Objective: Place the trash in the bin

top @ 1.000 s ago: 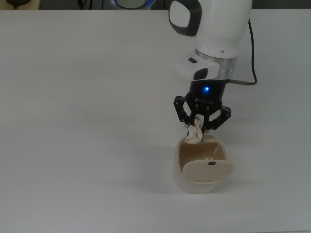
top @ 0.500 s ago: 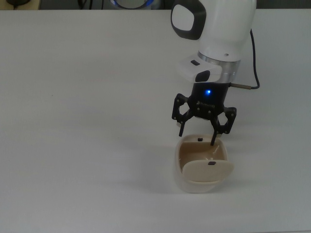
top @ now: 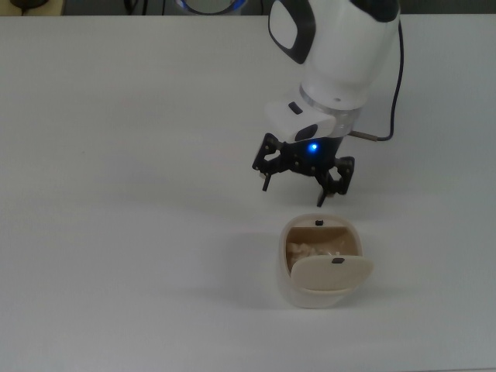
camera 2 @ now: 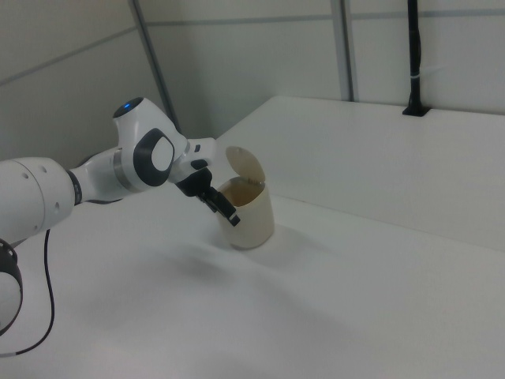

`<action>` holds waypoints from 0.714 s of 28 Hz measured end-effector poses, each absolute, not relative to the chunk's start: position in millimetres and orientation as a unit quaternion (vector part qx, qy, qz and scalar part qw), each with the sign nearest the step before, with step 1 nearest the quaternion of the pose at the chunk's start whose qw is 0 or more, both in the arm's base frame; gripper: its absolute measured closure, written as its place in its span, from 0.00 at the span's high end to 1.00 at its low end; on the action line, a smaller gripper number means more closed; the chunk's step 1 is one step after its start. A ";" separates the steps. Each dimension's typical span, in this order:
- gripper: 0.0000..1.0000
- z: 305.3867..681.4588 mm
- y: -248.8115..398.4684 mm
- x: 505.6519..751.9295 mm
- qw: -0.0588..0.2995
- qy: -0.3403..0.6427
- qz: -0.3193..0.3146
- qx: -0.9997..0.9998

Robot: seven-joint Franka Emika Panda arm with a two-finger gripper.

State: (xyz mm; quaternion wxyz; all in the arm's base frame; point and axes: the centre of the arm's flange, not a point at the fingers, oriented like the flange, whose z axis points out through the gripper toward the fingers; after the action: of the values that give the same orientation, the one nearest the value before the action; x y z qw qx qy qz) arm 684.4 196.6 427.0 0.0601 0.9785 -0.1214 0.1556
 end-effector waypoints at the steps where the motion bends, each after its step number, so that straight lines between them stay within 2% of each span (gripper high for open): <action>1: 1.00 428.3 192.6 681.9 0.059 -0.110 0.137 0.983; 6: 1.00 462.3 162.3 661.5 0.060 -0.059 0.051 0.995; 11: 1.00 506.7 128.9 630.6 0.061 -0.009 -0.018 0.998; 14: 1.00 523.4 109.6 618.1 0.063 0.008 -0.043 0.997; 20: 1.00 533.7 59.4 615.5 0.059 0.016 -0.059 0.996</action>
State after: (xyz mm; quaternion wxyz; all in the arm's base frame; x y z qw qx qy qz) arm 615.5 59.4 533.7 0.0591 0.9964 0.0163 -0.0587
